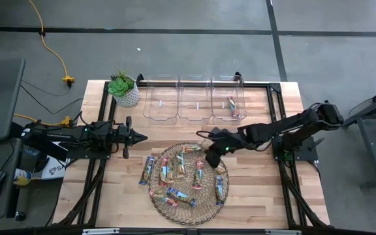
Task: Pick and place Granola Bars by type
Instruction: Put the yellow granola bar into the middle transparent bin
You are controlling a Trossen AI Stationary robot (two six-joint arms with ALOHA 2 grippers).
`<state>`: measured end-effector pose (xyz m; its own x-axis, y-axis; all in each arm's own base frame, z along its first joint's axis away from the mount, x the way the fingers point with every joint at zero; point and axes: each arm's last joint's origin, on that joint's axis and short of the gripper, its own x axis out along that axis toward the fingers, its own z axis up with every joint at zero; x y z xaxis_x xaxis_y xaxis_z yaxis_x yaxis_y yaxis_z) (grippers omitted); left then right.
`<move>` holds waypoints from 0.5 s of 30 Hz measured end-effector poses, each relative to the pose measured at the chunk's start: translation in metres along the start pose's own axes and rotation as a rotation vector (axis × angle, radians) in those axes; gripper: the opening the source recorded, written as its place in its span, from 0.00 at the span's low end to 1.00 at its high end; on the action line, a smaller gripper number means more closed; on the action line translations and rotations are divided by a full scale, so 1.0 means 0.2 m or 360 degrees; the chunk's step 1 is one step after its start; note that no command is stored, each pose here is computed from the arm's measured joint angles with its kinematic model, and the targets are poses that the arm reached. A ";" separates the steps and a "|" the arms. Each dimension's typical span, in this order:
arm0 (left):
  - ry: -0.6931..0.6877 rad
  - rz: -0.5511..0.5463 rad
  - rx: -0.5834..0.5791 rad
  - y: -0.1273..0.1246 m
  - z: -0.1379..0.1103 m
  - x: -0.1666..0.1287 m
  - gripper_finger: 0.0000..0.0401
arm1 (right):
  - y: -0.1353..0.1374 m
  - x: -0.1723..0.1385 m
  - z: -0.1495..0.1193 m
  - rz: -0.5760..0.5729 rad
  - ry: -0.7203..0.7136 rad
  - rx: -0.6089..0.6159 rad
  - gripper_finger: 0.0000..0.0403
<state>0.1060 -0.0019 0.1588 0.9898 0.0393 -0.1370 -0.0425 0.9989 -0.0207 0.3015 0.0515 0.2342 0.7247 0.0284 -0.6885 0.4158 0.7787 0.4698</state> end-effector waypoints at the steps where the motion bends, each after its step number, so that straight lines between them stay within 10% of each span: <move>1: 0.0000 0.0000 0.0000 0.00 0.00 0.00 0.00 | 0.01 0.00 0.01 0.0046 -0.0033 -0.0024 0.11; 15: 0.0000 0.0000 0.0001 0.00 0.00 0.00 0.00 | 0.22 -0.11 0.22 0.0720 -0.0806 -0.0290 0.11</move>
<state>0.1060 -0.0019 0.1587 0.9897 0.0394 -0.1373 -0.0426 0.9989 -0.0204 0.3272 0.0571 0.2942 0.9900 0.1133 -0.0844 -0.0534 0.8533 0.5187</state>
